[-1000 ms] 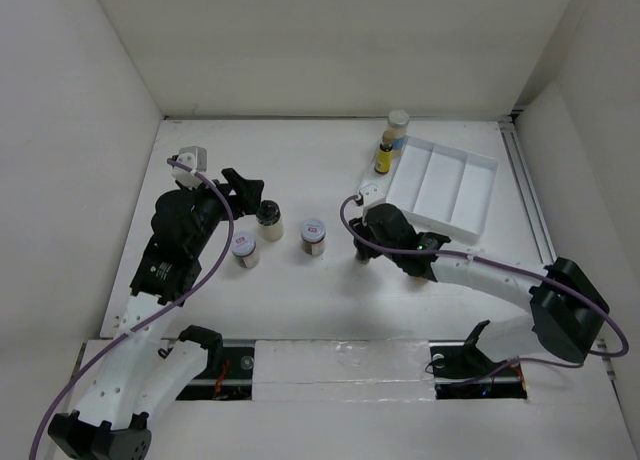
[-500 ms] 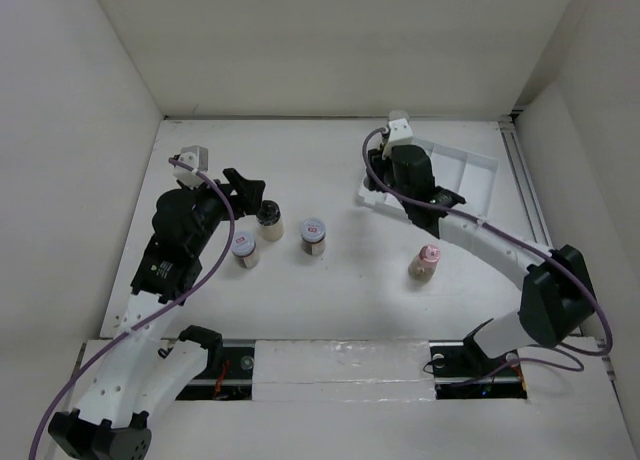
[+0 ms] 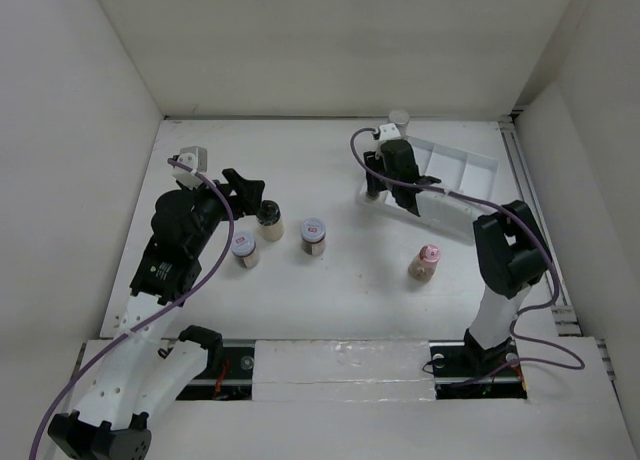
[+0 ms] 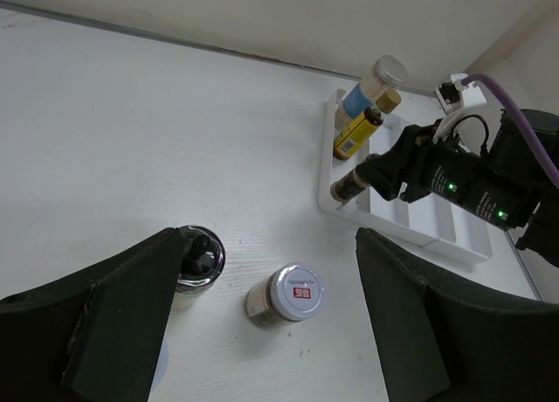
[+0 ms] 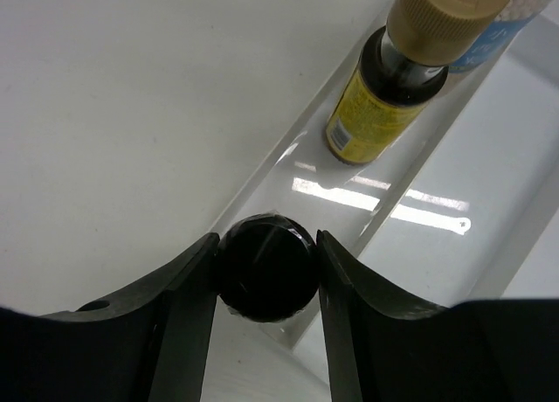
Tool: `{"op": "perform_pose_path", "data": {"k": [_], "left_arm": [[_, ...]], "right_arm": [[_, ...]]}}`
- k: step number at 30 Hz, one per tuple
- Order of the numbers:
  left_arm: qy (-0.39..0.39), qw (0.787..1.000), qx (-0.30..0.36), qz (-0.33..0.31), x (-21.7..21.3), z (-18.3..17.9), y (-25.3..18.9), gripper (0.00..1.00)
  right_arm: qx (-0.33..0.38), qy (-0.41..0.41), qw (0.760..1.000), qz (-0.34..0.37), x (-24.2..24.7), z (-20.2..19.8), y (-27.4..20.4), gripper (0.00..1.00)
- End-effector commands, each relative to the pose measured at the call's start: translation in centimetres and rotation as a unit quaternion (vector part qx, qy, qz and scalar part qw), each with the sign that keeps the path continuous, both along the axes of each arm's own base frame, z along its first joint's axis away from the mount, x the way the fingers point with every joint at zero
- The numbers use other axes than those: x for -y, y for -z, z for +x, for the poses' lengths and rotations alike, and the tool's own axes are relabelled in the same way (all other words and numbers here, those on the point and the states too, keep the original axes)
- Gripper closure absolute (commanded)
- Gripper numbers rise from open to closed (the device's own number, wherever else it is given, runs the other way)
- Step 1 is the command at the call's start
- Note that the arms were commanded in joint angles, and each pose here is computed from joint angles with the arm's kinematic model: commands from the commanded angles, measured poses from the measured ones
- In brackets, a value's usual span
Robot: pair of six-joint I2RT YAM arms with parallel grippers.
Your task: Organize the condiment bottles
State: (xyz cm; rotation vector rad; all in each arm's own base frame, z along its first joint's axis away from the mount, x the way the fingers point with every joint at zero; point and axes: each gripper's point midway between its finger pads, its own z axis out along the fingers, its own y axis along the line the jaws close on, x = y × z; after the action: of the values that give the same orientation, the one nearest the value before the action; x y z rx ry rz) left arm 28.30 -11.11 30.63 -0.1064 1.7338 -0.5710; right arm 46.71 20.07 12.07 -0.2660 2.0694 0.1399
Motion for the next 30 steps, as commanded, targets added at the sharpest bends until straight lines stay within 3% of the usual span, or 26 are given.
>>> {"op": "perform_pose_path", "data": {"k": [1, 4, 8, 9, 12, 17, 20, 24, 25, 27, 30], "left_arm": [[-0.001, 1.0, 0.026, -0.008, -0.1, 0.0, -1.3, 0.24], [-0.001, 1.0, 0.026, -0.008, -0.1, 0.0, -1.3, 0.24], [-0.001, 1.0, 0.026, -0.008, -0.1, 0.2, -1.5, 0.21], [-0.001, 1.0, 0.026, -0.008, -0.1, 0.2, -1.5, 0.2], [-0.001, 1.0, 0.023, -0.002, -0.1, 0.4, -1.2, 0.17], [-0.01, 1.0, 0.019, 0.001, -0.4, 0.5, -1.0, 0.13], [-0.038, 0.999, 0.02, -0.001, -1.3, 0.5, -1.1, 0.13], [-0.078, 0.996, 0.03, -0.005, -2.8, 0.5, -1.7, 0.13], [-0.084, 0.996, 0.029, -0.009, -2.9, 0.6, -1.8, 0.13], [-0.088, 0.996, 0.028, -0.009, -3.2, 0.3, -1.8, 0.13], [-0.096, 0.995, 0.038, -0.016, -3.5, -0.1, -2.4, 0.11]], "right_arm": [[0.045, -0.004, 0.999, 0.027, -0.9, 2.2, -3.2, 0.69], [0.035, -0.004, 0.999, 0.025, -0.9, 2.7, -2.1, 0.65], [0.029, -0.013, 0.999, 0.027, -1.1, 2.4, -1.8, 0.18], [0.04, -0.013, 0.999, 0.032, -1.1, 2.3, -2.9, 0.16], [0.052, -0.007, 0.998, 0.035, -0.5, 1.6, -4.6, 0.16], [0.118, -0.032, 0.991, 0.052, -1.5, -1.0, -11.3, 0.16], [0.151, -0.128, 0.978, 0.07, -6.9, -3.8, -13.1, 0.17], [0.115, -0.319, 0.936, 0.09, -17.0, -8.7, -9.9, 0.17], [0.103, -0.376, 0.916, 0.098, -19.6, -10.9, -9.3, 0.16], [0.092, -0.418, 0.9, 0.08, -22.0, -11.9, -7.1, 0.08], [0.089, -0.458, 0.882, 0.064, -24.6, -13.5, -5.8, 0.03]]}}
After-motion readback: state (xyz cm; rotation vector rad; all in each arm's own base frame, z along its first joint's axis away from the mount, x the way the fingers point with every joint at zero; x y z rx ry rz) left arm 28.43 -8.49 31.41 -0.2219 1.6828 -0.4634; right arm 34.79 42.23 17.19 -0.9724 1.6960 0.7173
